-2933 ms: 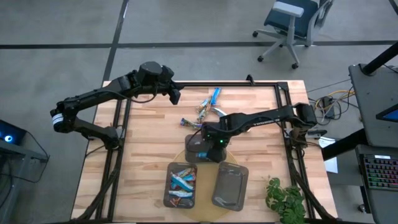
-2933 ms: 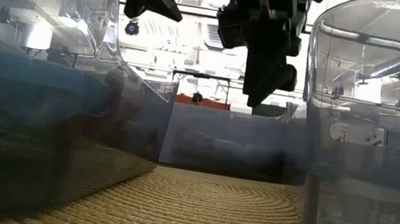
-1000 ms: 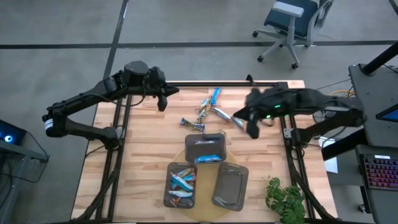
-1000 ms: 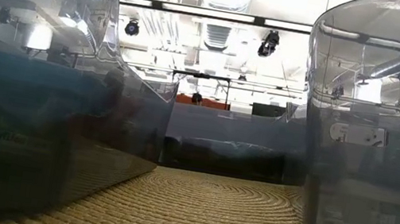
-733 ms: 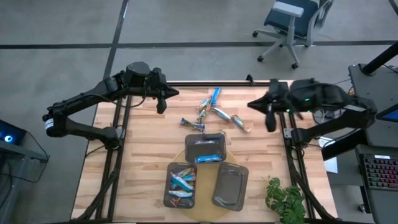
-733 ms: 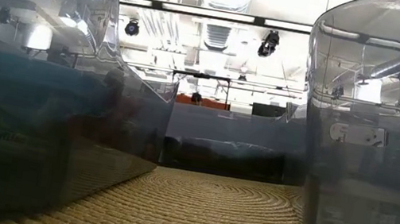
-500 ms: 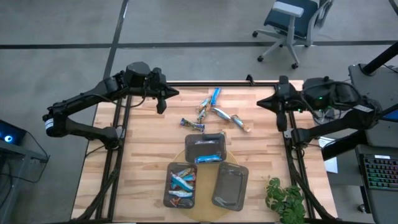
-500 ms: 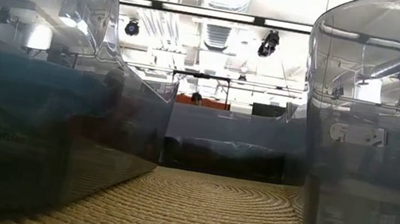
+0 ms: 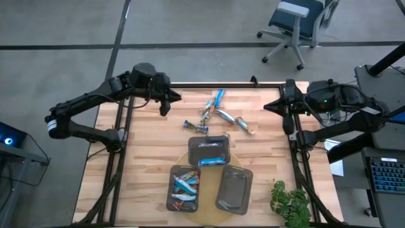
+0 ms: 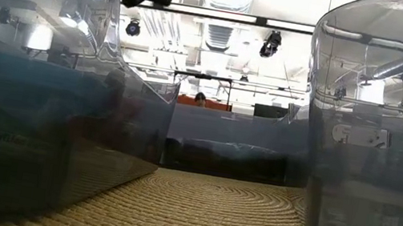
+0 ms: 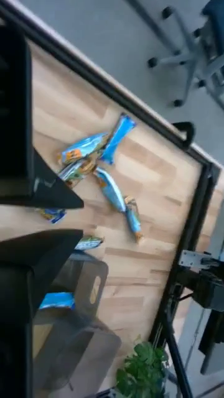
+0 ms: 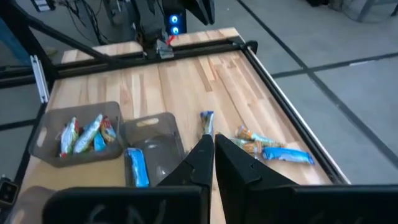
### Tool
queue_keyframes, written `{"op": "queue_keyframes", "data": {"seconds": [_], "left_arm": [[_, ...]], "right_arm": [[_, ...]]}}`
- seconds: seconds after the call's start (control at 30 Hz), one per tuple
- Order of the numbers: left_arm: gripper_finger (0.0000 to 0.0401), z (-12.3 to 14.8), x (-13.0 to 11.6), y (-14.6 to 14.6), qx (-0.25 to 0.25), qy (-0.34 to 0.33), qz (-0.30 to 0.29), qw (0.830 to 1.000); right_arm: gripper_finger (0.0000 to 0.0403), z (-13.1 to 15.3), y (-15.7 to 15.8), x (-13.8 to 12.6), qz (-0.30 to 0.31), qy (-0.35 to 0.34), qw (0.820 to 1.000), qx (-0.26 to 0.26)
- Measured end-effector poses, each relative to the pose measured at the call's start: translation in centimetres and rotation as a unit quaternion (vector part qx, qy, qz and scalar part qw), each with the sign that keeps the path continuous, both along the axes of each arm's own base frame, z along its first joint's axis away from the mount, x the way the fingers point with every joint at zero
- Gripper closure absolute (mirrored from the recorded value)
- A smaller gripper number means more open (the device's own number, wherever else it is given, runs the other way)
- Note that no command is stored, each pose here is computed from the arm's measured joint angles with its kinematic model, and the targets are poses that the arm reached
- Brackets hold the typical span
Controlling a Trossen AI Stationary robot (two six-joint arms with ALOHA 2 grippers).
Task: Pick and place Granola Bars by type
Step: Put the bottom blue granola bar into the top black bin
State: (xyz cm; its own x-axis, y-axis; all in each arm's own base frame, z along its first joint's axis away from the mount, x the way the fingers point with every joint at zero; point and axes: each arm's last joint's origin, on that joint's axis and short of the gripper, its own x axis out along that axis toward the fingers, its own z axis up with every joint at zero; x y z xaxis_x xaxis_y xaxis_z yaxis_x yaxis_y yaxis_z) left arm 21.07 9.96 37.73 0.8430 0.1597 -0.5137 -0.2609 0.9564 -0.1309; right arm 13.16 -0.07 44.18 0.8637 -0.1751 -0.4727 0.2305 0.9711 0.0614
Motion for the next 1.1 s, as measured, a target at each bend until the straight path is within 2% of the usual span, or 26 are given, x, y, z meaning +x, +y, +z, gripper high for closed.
{"op": "queue_keyframes", "data": {"seconds": [0.1,0.23,0.43,0.67,0.87,1.0,1.1], "left_arm": [[0.0318,-0.7,0.5,0.2,-0.025,0.041,0.0,0.999],[0.0265,-1.8,1.6,0.8,-0.034,0.094,-0.012,0.995],[0.0211,-3.9,3.3,1.6,0.017,0.193,-0.055,0.979],[0.0202,-6.4,5.8,1.4,0.074,0.246,-0.132,0.957],[0.0201,-10.0,7.9,1.6,0.086,0.314,-0.171,0.93],[0.0202,-12.4,9.2,1.5,0.111,0.362,-0.192,0.905],[0.0203,-13.7,10.0,1.5,0.111,0.376,-0.2,0.898]], "right_arm": [[0.0394,-0.1,0.0,0.1,-0.006,0.003,1.0,0.01],[0.0394,-0.1,0.0,0.2,-0.006,0.004,1.0,0.012],[0.0394,-0.2,0.0,0.3,-0.01,0.004,1.0,0.02],[0.0394,-0.2,0.0,0.3,-0.01,0.005,1.0,0.02],[0.0394,-0.3,0.0,0.3,-0.011,0.013,1.0,0.021],[0.0394,-0.4,0.0,0.2,-0.012,0.019,1.0,0.021],[0.0394,-0.4,0.0,0.2,-0.014,0.02,0.999,0.025]]}}
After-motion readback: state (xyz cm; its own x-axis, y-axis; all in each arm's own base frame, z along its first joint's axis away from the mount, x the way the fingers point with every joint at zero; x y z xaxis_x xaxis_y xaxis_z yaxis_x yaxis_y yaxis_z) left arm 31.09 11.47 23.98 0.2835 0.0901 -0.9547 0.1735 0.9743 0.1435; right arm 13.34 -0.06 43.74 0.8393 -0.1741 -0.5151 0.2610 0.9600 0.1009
